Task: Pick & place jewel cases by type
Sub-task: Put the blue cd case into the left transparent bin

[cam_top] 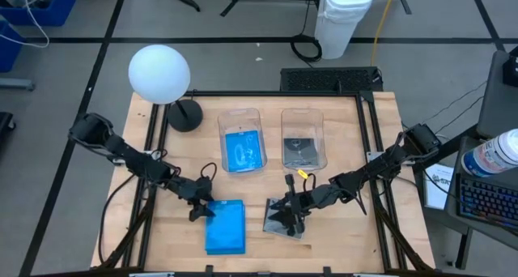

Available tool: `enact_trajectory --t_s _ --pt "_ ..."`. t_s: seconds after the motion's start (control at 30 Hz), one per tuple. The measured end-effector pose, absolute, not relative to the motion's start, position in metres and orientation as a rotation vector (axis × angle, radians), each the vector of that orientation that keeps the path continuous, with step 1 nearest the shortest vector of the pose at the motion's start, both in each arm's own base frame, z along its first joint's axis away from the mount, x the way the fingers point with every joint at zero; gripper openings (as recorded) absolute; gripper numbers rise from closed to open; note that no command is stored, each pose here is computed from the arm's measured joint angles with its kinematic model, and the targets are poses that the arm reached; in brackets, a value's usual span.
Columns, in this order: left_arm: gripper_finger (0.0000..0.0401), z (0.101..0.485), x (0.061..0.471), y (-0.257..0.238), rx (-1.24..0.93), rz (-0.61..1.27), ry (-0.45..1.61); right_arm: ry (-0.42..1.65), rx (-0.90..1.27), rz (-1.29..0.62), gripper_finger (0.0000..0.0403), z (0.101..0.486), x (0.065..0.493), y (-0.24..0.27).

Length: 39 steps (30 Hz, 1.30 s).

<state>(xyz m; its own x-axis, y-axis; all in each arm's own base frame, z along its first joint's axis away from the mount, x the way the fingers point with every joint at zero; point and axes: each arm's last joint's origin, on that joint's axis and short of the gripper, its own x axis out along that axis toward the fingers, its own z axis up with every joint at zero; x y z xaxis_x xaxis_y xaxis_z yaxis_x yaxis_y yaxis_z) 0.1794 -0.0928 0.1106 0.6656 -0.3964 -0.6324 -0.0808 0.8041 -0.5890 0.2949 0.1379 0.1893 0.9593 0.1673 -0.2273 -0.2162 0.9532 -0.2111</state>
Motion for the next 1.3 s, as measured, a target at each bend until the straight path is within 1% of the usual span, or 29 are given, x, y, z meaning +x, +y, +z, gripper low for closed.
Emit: enact_trajectory --t_s 0.37,0.47,0.57,0.77,0.9,1.3 --pt "0.0310 0.1058 0.1822 -0.0944 -0.619 -0.196 0.837 0.209 -0.236 0.196 0.0000 0.1893 0.2949 0.1379" --pt "0.0294 0.1057 0.1821 -0.0943 -0.618 -0.194 0.838 0.209 -0.237 0.196 0.0000 0.1893 0.2949 0.1379" --pt "0.0259 0.1054 0.1822 -0.0942 -0.611 -0.195 0.837 0.209 -0.236 0.196 0.0000 0.1893 0.2949 0.1379" --pt "0.0168 0.1047 0.1816 -0.0942 -0.620 -0.193 0.846 0.209 -0.236 0.196 0.0000 0.1893 0.2949 0.1379" --pt "0.0114 0.1054 0.1819 -0.0945 -0.628 -0.198 0.843 0.209 -0.236 0.196 0.0000 0.1893 0.2949 0.1379" --pt "0.0007 0.1076 0.1831 -0.0957 -0.597 -0.245 0.821 0.210 -0.237 0.196 0.0000 0.1892 0.2948 0.1379"
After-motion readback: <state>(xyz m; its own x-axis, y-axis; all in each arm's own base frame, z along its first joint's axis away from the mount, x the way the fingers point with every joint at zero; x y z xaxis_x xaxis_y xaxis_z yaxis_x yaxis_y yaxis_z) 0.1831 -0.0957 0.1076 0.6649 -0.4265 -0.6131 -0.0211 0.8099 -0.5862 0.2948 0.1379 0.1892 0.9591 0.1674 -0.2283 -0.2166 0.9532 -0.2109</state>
